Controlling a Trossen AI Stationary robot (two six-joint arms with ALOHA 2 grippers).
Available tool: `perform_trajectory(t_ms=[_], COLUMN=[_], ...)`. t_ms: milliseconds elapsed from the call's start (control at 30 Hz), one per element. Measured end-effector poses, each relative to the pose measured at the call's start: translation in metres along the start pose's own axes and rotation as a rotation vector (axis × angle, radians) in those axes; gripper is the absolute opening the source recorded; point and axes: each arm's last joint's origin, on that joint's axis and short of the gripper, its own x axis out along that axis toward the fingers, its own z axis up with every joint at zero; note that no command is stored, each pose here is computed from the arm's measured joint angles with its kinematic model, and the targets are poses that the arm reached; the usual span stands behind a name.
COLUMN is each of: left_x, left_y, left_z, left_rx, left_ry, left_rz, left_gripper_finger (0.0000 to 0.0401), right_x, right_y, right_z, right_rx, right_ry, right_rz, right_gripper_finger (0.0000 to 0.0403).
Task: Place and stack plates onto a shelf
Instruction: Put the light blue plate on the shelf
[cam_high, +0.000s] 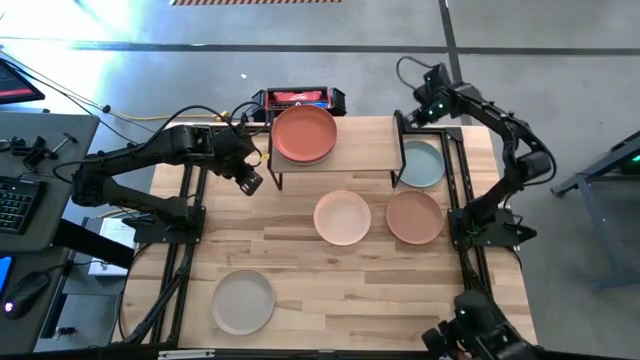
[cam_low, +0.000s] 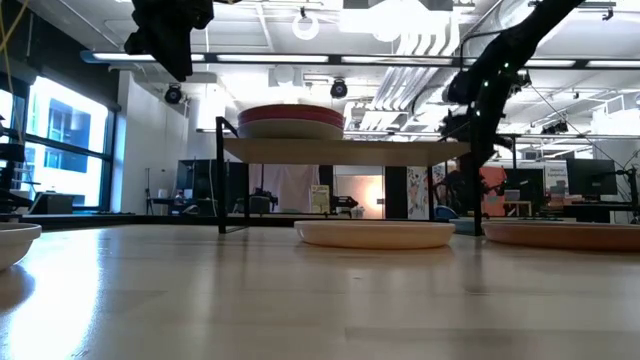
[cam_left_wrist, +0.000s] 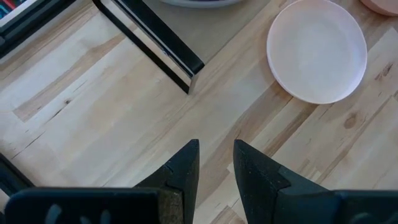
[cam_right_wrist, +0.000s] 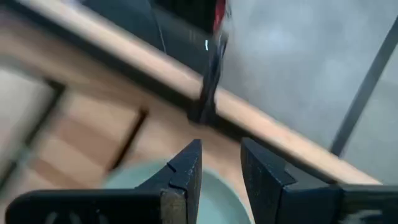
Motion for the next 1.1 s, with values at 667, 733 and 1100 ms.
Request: perform_trajectory(t_ms=[667,733,1100], left_x=[0.0,0.0,0.0], left_y=[0.0,0.0,0.0], left_z=[0.0,0.0,0.0], left_rx=[0.0,0.0,-0.003], left_ry=[-0.001,-0.001,-0.002], left_rz=[0.003,0.003,0.004], left_gripper_finger=[0.0087,0.0087,0.0087], right_x=[0.033,0.036,0.048], right_y=[0.002,0.002,0.002], right_z=[-0.026,-0.03,-0.044], right_rx=[-0.212,-0.217,-0.256], right_ry=[0.321,0.335,0.354], right_rz=[-0.013,-0.015,-0.027], right_gripper_finger=[0.0091,0.0091,0.0091])
